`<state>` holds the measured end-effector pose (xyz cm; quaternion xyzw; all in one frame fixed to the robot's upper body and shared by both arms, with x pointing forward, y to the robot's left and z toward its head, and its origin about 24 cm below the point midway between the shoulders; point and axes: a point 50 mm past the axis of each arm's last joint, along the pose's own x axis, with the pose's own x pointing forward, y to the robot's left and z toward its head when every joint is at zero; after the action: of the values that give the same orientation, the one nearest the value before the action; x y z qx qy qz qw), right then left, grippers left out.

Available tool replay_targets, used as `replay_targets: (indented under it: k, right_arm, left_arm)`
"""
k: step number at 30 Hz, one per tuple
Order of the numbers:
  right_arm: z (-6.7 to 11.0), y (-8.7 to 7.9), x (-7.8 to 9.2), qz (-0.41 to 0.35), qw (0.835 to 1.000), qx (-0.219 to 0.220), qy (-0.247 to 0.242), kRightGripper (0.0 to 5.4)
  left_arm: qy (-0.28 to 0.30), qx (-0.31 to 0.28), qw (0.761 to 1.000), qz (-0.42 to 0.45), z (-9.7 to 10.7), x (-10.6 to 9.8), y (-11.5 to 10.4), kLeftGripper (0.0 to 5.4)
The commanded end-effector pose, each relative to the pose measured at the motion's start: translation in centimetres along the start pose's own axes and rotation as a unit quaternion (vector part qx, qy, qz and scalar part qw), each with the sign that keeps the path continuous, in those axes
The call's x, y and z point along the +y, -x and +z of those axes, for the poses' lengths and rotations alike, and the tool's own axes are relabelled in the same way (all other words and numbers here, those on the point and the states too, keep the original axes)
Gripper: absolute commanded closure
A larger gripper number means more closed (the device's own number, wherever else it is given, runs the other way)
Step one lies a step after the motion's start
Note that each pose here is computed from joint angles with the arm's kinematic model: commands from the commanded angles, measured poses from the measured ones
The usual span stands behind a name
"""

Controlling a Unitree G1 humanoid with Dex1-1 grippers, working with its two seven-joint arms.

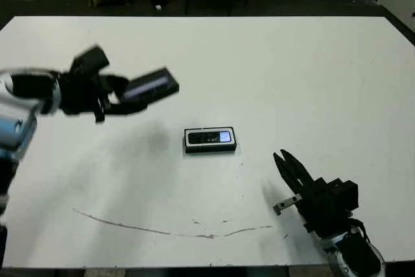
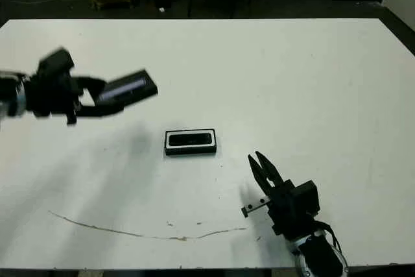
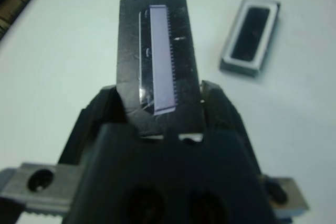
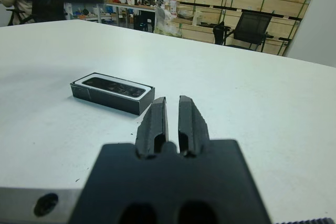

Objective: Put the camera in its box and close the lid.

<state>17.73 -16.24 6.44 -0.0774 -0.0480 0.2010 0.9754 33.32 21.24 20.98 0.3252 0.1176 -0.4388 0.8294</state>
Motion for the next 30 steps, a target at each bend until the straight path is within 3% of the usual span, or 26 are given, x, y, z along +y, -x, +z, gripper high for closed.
replay_targets:
  k: [1, 7, 14, 30]
  right_arm:
    - [-0.4, 0.3, 0.0, -0.003, 1.000, 0.017, 0.001, 5.40]
    - [-0.5, 0.4, 0.1, -0.002, 1.000, 0.018, 0.006, 5.40]
    - [-0.6, 0.5, 0.3, -0.003, 1.000, 0.017, 0.003, 5.40]
    - [-0.6, 0.6, 0.5, -0.003, 1.000, 0.015, -0.004, 5.40]
  left_arm:
    - [-0.021, 0.004, 0.999, -0.026, 1.3, 0.4, -1.4, 3.04]
    - [-0.059, 0.018, 0.993, -0.096, 3.4, -0.3, -4.2, 3.04]
    - [-0.077, 0.033, 0.984, -0.160, 4.4, -2.1, -6.9, 3.04]
    - [-0.122, 0.021, 0.969, -0.216, 5.1, -4.4, -9.8, 3.04]
